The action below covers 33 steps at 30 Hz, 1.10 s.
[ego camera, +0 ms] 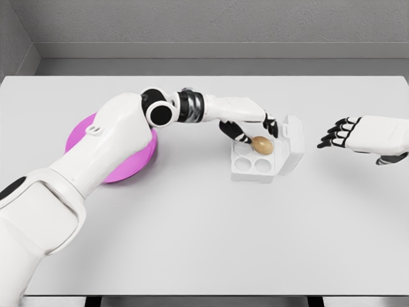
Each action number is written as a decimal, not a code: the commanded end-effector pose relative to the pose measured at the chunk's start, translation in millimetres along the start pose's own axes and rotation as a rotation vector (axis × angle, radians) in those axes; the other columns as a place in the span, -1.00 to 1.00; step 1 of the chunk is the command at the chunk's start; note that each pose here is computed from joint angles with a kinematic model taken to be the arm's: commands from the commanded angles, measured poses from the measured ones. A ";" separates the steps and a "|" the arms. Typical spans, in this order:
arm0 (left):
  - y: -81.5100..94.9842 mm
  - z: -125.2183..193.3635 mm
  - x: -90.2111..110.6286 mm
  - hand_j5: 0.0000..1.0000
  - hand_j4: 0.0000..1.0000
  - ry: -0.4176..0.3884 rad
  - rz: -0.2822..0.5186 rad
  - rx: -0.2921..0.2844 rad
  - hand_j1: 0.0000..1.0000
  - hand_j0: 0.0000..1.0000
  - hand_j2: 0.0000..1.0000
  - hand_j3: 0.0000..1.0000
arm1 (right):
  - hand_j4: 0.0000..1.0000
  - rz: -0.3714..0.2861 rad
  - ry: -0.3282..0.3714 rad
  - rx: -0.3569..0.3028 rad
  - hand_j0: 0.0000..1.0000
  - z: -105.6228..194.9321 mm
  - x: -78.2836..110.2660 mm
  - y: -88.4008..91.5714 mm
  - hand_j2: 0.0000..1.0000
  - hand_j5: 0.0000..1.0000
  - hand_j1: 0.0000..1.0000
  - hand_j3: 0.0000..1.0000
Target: Pack egg into the box and close the box lid
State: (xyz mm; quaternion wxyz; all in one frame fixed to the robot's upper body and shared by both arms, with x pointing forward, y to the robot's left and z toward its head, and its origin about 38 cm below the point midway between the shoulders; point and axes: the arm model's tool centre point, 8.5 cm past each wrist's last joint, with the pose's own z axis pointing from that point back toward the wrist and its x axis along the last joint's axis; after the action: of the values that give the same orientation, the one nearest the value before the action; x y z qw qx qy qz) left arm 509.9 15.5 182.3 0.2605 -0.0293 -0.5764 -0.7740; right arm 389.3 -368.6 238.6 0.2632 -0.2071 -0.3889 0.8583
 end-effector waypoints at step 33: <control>-10.3 307.9 -149.9 1.00 1.00 0.526 0.292 0.371 1.00 1.00 1.00 1.00 | 1.00 0.103 -0.122 -0.130 1.00 -21.1 44.2 -46.9 1.00 1.00 1.00 1.00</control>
State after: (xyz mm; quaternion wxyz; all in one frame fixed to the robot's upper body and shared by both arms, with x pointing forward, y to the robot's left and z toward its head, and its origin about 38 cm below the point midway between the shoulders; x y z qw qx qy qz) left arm 556.2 347.1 225.6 0.4992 0.1393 -0.6062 -0.6033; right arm 380.0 -311.4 258.6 0.1823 -0.1983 -0.4370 0.8582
